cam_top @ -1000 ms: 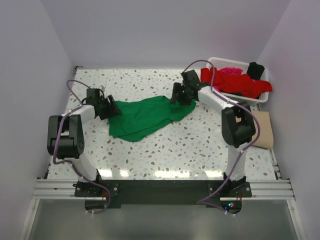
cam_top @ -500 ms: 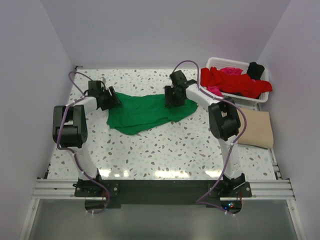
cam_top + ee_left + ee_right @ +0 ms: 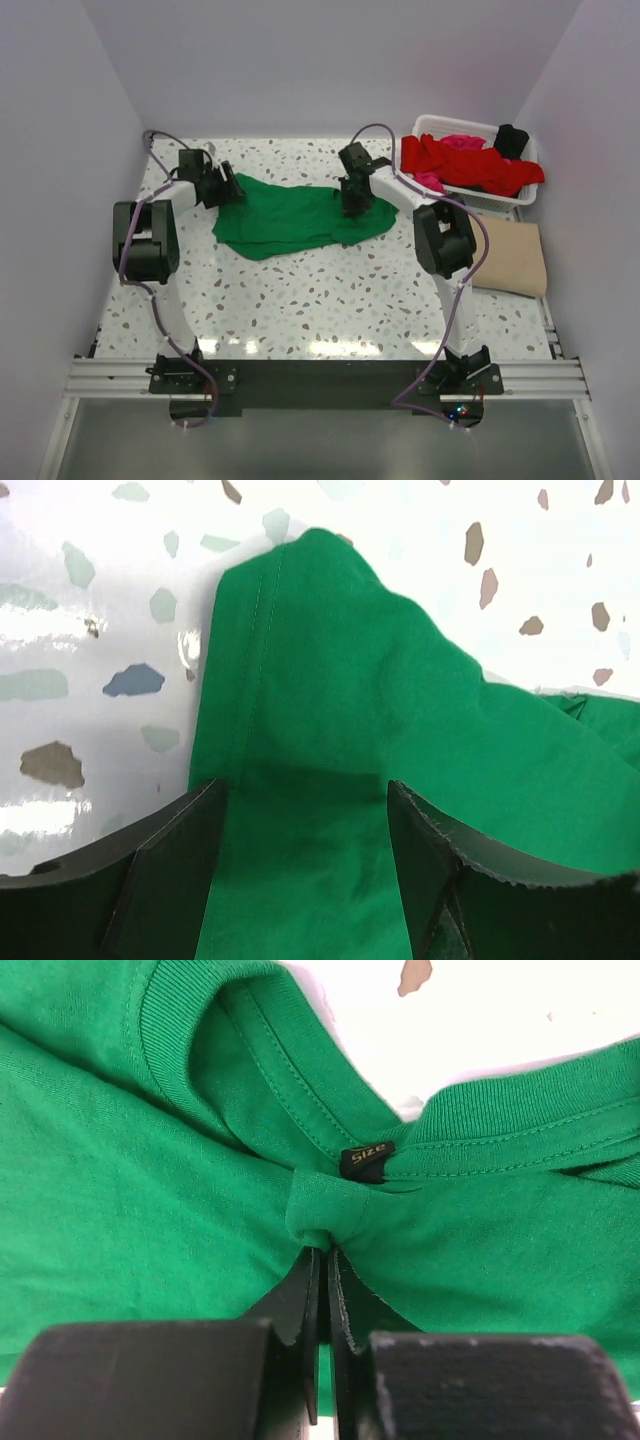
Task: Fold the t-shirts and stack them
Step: Flatten the tshirt out
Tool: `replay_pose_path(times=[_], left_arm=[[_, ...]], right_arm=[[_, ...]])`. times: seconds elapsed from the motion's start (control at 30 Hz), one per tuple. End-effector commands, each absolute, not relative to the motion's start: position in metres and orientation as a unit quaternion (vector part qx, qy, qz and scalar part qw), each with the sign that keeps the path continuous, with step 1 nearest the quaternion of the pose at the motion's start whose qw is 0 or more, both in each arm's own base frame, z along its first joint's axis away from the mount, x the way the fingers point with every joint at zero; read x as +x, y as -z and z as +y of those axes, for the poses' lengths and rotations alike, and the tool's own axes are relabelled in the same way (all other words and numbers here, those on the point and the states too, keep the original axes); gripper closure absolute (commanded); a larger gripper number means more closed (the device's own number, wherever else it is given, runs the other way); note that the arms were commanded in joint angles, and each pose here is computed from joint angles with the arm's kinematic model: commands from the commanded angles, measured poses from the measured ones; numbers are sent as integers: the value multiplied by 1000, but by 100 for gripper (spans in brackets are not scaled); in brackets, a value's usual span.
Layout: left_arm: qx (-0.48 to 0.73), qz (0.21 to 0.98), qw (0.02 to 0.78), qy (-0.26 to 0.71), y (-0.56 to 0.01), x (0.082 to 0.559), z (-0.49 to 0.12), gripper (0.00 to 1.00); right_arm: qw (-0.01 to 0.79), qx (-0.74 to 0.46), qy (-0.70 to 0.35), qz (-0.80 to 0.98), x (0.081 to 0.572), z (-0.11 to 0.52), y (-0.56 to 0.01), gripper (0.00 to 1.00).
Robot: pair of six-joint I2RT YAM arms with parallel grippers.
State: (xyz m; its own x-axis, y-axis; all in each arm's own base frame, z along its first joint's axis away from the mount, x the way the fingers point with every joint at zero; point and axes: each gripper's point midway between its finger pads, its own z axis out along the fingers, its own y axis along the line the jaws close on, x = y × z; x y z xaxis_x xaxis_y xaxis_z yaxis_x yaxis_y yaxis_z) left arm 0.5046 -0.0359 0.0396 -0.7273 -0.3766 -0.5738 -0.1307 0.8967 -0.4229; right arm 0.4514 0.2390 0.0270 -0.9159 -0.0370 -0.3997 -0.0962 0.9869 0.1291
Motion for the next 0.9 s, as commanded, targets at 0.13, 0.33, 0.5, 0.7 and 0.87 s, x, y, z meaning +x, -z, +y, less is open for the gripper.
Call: replay_pose_path(times=[0.13,0.33,0.5,0.7,0.87], left_arm=[[-133,913,364,124,-91,464,-17,29],[-153,930,321,96,-59,401,-8,38],[-162,937,290,107,-35,375,-13,46],[-167,935,293,109,-29,378,-12,51],[-167,936,294,99,-26,380,-8,56]], right_arm=[[234,-9,-110,966,429,236,-103,100],[220,10,-113,969,388,218,-113,100],[204,21,-108,973,371,210,-101,100],[207,23,-109,972,369,210,-101,100],[210,26,-111,971,368,208,-103,100]])
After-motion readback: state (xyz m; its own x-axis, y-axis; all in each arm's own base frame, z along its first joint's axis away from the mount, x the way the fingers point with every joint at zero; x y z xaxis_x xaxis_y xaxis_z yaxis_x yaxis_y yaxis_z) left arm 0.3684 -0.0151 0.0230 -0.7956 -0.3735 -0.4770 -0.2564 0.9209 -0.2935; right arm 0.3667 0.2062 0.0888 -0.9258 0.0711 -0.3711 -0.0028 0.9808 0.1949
